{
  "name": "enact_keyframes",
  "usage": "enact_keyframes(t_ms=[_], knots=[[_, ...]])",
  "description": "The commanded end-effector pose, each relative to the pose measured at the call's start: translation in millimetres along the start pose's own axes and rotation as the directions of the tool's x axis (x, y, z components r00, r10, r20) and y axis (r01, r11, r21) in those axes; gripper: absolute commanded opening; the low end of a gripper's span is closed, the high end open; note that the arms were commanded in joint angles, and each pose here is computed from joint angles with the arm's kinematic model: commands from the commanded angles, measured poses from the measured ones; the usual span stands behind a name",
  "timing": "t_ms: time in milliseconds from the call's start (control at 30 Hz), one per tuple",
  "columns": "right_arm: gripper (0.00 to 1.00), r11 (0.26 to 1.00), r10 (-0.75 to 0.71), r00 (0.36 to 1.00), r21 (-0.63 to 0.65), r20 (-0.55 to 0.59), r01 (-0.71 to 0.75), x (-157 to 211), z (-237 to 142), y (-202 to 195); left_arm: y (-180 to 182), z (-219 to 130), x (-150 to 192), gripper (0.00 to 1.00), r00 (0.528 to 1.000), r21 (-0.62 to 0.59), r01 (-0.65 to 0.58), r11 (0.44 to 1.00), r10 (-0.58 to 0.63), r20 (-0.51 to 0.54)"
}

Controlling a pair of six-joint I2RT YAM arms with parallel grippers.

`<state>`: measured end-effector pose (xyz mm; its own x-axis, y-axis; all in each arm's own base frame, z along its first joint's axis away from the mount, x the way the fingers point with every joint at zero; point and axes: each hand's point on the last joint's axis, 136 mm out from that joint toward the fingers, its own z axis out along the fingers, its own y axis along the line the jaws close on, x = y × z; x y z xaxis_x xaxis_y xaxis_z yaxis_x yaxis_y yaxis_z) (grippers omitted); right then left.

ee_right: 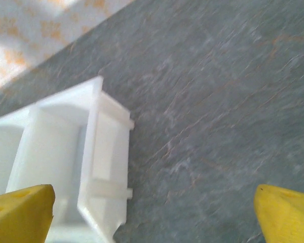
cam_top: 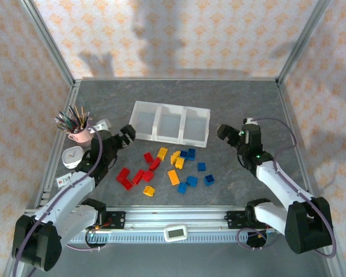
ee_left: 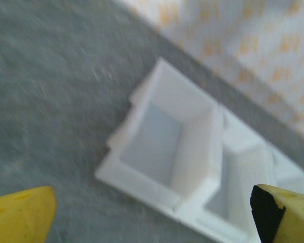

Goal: Sort the legos into containers by color
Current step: Pick up the lego from the center of the table.

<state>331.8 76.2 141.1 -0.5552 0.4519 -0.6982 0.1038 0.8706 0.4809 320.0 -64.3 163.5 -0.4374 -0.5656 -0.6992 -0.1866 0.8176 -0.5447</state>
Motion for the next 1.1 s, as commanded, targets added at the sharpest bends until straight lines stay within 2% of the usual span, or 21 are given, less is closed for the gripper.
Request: enact_keyframes(t_ms=[0, 167, 333, 467, 633, 1067], knots=[[1.0, 0.998, -0.047, 0.997, -0.053, -0.059, 0.044, 18, -7, 20, -3, -2, 33, 0.99, 0.988, -0.051, -0.024, 0.998, 0.016, -0.156], [1.0, 0.988, -0.113, 0.988, -0.113, -0.108, 0.101, 46, -10, 48, -17, 3, 71, 0.99, 0.961, -0.05, -0.073, 0.996, 0.057, -0.272], [1.0, 0.973, -0.159, 0.975, -0.191, -0.157, 0.127, 75, -11, 81, -29, 13, 101, 0.88, 0.925, -0.07, -0.159, 0.985, 0.124, -0.359], [1.0, 0.964, -0.193, 0.965, -0.218, -0.178, 0.153, 90, -12, 101, -28, 21, 120, 0.83, 0.9, -0.101, -0.22, 0.97, 0.162, -0.404], [1.0, 0.954, -0.23, 0.954, -0.238, -0.19, 0.183, 99, -12, 120, -14, 29, 126, 0.76, 0.895, -0.184, -0.277, 0.943, 0.184, -0.406], [1.0, 0.946, -0.273, 0.936, -0.24, -0.222, 0.219, 113, -2, 134, 6, 47, 139, 0.71, 0.886, -0.269, -0.327, 0.906, 0.194, -0.422]])
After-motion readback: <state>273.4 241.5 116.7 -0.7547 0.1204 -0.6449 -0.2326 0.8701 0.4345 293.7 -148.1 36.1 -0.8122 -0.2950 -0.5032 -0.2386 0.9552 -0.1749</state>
